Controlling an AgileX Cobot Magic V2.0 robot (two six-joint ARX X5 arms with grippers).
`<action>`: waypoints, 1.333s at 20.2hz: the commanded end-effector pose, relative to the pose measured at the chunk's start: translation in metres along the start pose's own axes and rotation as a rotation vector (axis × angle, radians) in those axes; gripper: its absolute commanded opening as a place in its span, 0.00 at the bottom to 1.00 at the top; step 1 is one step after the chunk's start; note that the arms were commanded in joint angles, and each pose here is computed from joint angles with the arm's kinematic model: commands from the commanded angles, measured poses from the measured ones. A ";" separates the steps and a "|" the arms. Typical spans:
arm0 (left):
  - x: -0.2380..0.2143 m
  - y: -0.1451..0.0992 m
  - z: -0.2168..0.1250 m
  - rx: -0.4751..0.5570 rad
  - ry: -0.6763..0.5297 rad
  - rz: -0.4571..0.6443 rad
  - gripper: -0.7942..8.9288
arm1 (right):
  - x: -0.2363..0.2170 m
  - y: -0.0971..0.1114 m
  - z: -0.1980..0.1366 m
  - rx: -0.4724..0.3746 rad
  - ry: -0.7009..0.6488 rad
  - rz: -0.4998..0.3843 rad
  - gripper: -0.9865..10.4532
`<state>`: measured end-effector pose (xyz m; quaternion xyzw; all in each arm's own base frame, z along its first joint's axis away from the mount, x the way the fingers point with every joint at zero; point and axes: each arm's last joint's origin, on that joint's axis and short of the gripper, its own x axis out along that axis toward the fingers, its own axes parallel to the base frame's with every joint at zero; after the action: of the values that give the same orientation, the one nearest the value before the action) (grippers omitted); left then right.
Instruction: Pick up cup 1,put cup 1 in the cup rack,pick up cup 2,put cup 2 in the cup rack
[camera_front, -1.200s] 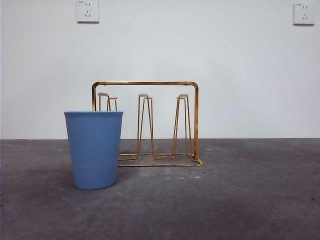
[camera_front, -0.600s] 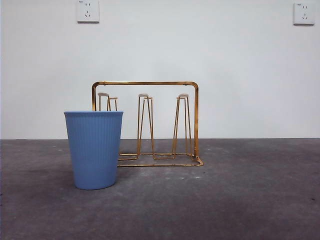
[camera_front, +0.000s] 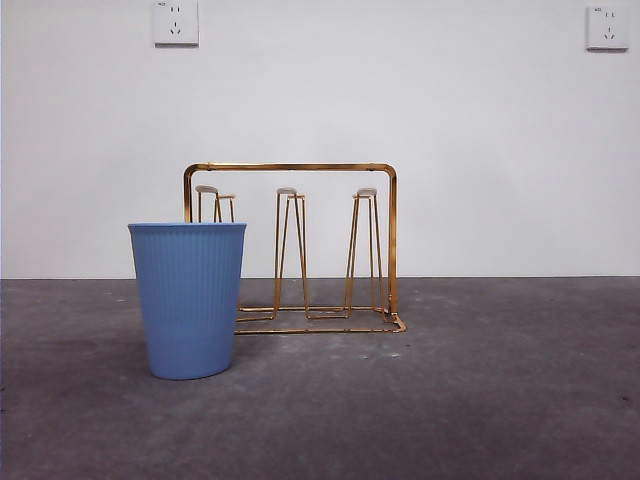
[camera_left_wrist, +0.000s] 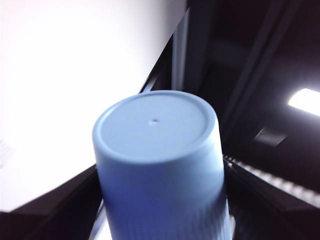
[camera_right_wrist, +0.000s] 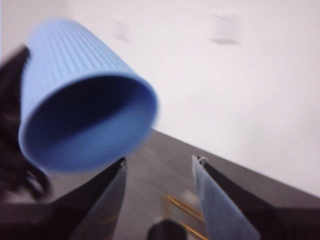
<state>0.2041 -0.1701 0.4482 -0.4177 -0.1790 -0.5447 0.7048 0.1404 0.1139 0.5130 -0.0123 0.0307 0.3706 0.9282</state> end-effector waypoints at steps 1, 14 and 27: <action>-0.001 -0.001 -0.002 0.128 0.063 0.049 0.07 | -0.018 -0.002 -0.007 -0.075 0.080 -0.116 0.29; -0.011 0.005 -0.079 0.575 0.516 0.516 0.07 | -0.091 -0.001 -0.021 -0.099 0.219 -0.338 0.29; -0.018 0.061 -0.138 0.676 0.645 0.725 0.07 | -0.107 0.000 -0.030 -0.107 0.295 -0.347 0.29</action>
<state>0.2241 -0.2640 0.3294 -0.0186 0.0463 -0.2870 0.9566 0.0617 0.0389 0.4902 -0.1195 0.1453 0.2029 0.9610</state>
